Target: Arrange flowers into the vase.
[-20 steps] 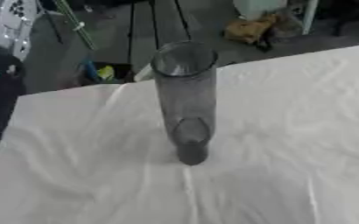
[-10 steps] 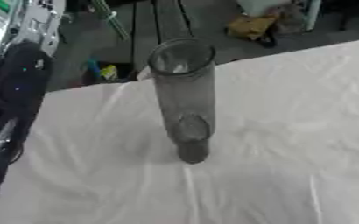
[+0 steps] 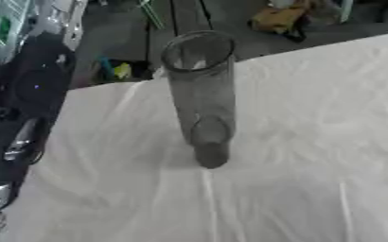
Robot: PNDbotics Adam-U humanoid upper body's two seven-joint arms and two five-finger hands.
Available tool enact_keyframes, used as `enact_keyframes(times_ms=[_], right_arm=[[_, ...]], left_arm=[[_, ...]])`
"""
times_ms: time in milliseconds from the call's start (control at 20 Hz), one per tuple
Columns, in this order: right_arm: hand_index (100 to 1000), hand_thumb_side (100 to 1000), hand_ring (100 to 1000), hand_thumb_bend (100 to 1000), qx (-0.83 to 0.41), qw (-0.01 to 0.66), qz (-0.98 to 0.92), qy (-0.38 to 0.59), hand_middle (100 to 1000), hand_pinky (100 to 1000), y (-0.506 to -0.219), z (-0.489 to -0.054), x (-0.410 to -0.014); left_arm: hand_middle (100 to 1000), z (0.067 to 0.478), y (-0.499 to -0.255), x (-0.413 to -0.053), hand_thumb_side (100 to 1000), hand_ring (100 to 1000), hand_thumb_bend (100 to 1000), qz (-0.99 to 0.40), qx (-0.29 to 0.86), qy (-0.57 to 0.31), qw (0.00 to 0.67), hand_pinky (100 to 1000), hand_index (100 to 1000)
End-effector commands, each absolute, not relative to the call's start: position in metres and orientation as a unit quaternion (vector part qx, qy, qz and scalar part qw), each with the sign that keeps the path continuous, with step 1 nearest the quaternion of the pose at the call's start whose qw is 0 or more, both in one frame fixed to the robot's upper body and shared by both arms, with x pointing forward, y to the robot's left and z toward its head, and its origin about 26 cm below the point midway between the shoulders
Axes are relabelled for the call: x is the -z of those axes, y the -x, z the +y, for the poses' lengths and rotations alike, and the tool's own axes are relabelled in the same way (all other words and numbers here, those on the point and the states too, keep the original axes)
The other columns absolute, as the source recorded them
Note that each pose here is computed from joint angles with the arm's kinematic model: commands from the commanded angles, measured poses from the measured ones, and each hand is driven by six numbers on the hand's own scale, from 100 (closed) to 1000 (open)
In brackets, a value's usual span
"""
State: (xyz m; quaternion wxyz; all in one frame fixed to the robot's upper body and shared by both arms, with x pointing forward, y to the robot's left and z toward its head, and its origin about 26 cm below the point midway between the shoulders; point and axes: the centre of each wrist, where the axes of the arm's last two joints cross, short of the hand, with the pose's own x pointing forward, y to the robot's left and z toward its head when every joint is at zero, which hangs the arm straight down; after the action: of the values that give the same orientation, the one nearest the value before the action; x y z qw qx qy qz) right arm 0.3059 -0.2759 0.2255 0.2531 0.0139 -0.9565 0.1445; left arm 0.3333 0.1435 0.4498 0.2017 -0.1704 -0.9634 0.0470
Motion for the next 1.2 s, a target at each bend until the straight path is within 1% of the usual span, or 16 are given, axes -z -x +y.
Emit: enact_keyframes(times_ms=[50, 600, 900, 1200], right_arm=[[764, 1000, 540, 100, -0.152, 0.241, -0.958, -0.018, 519, 678, -0.303, -0.275, -0.233], [763, 1000, 540, 100, -0.152, 0.242, -0.958, -0.022, 519, 678, -0.303, -0.273, -0.234], [762, 1000, 540, 100, -0.151, 0.240, -0.959, -0.024, 518, 678, -0.304, -0.272, -0.236], [762, 1000, 539, 100, -0.150, 0.238, -0.959, -0.023, 517, 678, -0.304, -0.272, -0.237]], left_arm=[[100, 0.140, -0.320, -0.460, 603, 100, 163, -0.965, -0.039, 0.186, 0.181, 100, 107], [100, 0.133, -0.307, -0.460, 618, 100, 167, -0.952, -0.047, 0.235, 0.191, 100, 108], [100, 0.129, -0.308, -0.455, 616, 100, 160, -0.951, -0.035, 0.240, 0.192, 100, 108], [100, 0.130, -0.315, -0.444, 605, 100, 147, -0.957, 0.007, 0.236, 0.170, 100, 107]])
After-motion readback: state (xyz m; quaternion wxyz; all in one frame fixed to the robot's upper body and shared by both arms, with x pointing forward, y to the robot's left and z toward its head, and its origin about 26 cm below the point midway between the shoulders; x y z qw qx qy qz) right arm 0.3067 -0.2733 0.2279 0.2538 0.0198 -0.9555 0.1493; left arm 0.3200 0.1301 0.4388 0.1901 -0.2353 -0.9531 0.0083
